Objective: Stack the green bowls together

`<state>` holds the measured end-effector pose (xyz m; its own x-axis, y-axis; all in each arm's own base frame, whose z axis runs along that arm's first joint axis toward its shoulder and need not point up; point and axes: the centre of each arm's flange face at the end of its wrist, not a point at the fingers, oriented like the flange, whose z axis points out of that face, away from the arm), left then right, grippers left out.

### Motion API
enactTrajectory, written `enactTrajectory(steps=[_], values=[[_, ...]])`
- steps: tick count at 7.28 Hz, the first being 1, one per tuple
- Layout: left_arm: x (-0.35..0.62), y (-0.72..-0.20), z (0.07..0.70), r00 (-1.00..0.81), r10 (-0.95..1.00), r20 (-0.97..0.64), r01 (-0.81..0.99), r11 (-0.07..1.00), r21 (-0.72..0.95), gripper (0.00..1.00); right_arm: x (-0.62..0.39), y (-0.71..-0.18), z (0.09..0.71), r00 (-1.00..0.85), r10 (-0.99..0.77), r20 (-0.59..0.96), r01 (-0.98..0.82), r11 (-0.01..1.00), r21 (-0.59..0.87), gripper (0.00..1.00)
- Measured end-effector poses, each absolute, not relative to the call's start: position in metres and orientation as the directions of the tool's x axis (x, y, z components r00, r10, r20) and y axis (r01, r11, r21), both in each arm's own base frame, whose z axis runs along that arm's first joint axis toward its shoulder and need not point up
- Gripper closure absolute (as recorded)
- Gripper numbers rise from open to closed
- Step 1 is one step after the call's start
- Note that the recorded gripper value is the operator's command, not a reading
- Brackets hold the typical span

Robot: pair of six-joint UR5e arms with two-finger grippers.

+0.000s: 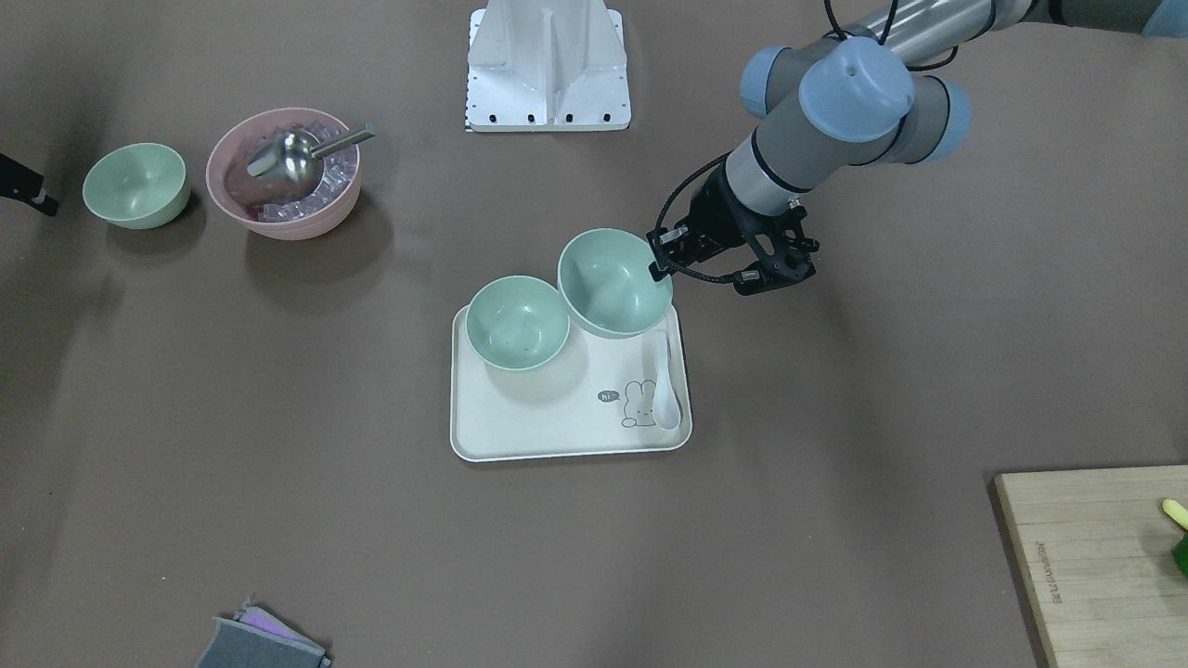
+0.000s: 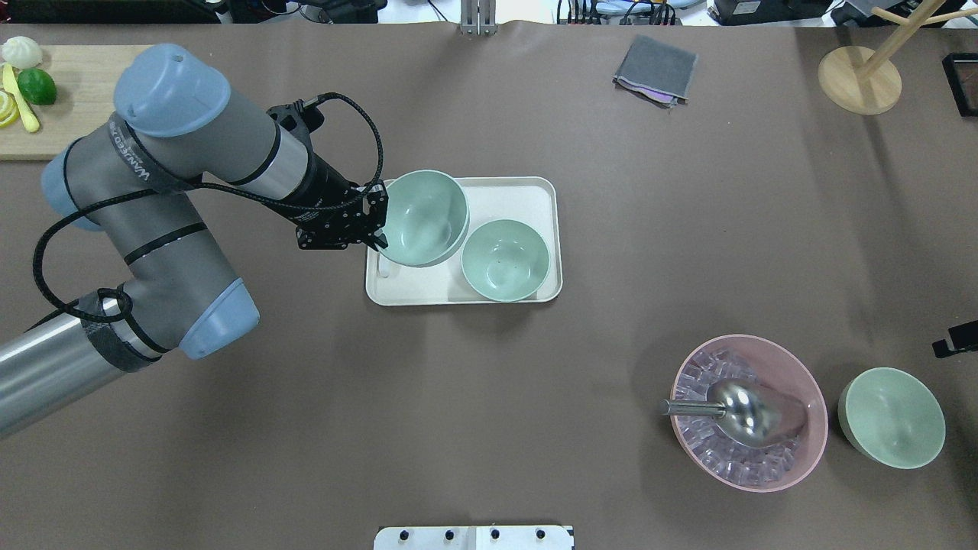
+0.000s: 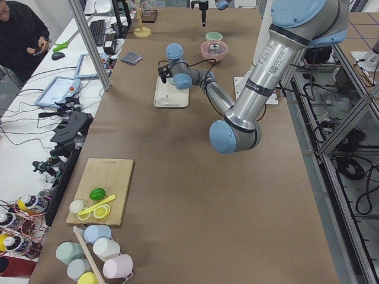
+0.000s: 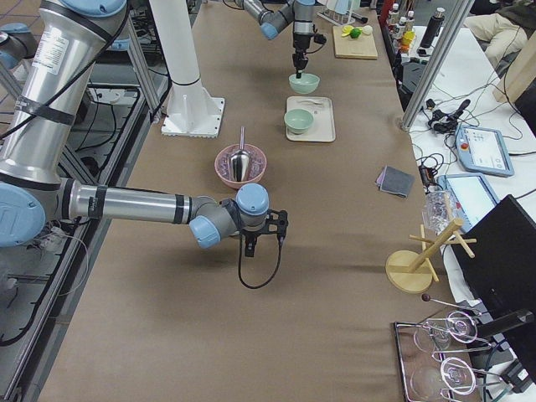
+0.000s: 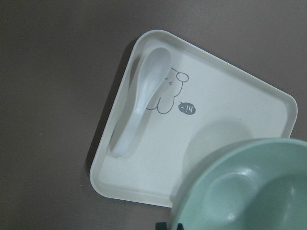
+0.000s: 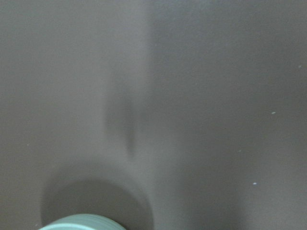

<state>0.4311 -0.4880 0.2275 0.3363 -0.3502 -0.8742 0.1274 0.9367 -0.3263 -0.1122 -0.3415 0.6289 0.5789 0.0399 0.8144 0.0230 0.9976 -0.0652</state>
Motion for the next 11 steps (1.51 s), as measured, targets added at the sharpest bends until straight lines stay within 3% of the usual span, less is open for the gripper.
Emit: enactTrajectory(steps=[3, 4, 5, 6, 11], values=[[0.433, -0.486, 0.227, 0.336, -0.349, -0.875, 0.125, 0.937, -0.325, 1.00, -0.148, -0.317, 0.635, 0.571, 0.014, 0.821, 0.104, 0.991, -0.089, 0.03], [0.434, -0.486, 0.227, 0.336, -0.349, -0.875, 0.125, 0.937, -0.325, 1.00, -0.154, -0.310, 0.641, 0.578, 0.008, 0.816, 0.126, 0.987, -0.099, 0.40], [0.433, -0.486, 0.227, 0.336, -0.349, -0.875, 0.125, 0.937, -0.326, 1.00, -0.157, -0.306, 0.645, 0.582, 0.005, 0.813, 0.141, 0.984, -0.107, 0.83], [0.434, -0.486, 0.227, 0.336, -0.348, -0.875, 0.124, 0.937, -0.325, 1.00, -0.160, -0.304, 0.647, 0.584, 0.001, 0.812, 0.150, 0.983, -0.110, 1.00], [0.449, -0.478, 0.228, 0.347, -0.340, -0.874, 0.119, 0.941, -0.318, 1.00, -0.162, -0.305, 0.641, 0.558, -0.028, 0.829, 0.173, 0.981, -0.084, 1.00]])
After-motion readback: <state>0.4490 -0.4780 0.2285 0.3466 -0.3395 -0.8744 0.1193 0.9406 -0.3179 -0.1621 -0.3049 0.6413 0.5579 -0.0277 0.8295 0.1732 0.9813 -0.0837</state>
